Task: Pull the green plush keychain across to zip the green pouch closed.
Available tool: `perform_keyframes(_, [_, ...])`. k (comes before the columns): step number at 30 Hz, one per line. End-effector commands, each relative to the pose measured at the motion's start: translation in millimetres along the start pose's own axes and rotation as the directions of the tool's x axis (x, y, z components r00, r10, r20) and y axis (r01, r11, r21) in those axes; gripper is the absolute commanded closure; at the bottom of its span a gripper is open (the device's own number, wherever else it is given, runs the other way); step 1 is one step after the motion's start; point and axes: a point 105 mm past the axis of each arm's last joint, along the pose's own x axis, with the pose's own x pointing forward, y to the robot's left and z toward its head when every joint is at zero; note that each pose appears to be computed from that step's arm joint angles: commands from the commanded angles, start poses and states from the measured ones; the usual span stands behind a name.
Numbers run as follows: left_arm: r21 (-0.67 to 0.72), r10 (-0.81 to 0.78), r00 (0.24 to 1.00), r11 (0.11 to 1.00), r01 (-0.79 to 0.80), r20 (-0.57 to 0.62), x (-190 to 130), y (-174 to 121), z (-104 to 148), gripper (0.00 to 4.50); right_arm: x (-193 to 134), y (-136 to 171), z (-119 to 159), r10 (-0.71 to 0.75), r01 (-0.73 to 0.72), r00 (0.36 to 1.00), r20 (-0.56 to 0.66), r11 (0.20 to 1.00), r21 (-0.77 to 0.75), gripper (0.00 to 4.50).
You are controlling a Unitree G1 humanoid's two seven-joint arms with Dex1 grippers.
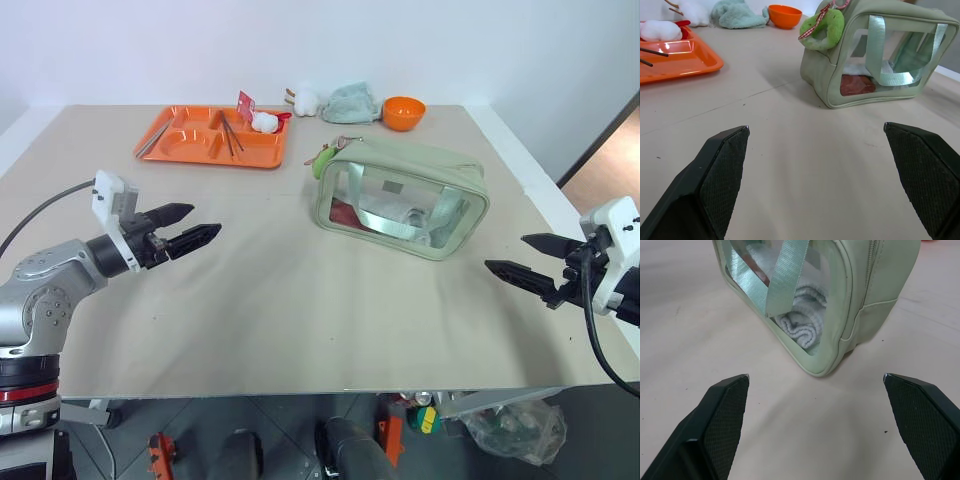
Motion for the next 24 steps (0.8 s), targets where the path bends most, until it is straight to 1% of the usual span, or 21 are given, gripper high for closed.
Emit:
perform_keyframes(1, [0.034,-0.029,0.999,0.999,0.029,0.012,-2.9,-5.7,8.2,0.03,1.5,1.2,14.6,0.001,0.001,0.999,0.037,0.999,-0.045,0.05])
perform_keyframes(4, [0.039,-0.045,0.999,0.998,0.044,0.020,-4.9,-8.4,13.5,0.03,6.0,1.7,19.2,0.013,-0.011,0.999,0.044,0.998,-0.054,0.05])
perform_keyframes(10, [0.055,-0.094,0.994,0.994,0.091,0.048,-1.5,-14.7,26.3,0.03,7.3,-5.4,32.4,-0.007,0.013,0.998,0.062,0.995,-0.097,0.05])
perform_keyframes(14, [0.064,-0.166,0.982,0.985,0.161,0.085,4.9,-23.9,45.9,0.03,6.2,-21.4,60.4,-0.063,0.083,0.988,0.139,0.986,-0.143,0.05])
perform_keyframes(16, [0.087,-0.207,0.974,0.976,0.198,0.097,9.0,-30.1,56.7,0.03,3.5,-31.5,84.9,-0.091,0.126,0.973,0.211,0.979,-0.161,0.05])
perform_keyframes(19, [0.124,-0.261,0.961,0.960,0.250,0.091,14.2,-37.8,66.4,0.03,3.7,-42.9,117.4,-0.107,0.166,0.951,0.292,0.968,-0.188,0.05])
perform_keyframes(21, [0.150,-0.317,0.946,0.941,0.305,0.071,16.8,-46.1,70.0,0.03,15.4,-39.7,134.7,-0.063,0.141,0.947,0.314,0.962,-0.232,0.05])
perform_keyframes(24, [0.176,-0.387,0.921,0.911,0.374,0.044,19.8,-56.8,72.8,0.03,46.3,-24.7,142.2,0.028,0.062,0.961,0.276,0.948,-0.313,0.05])
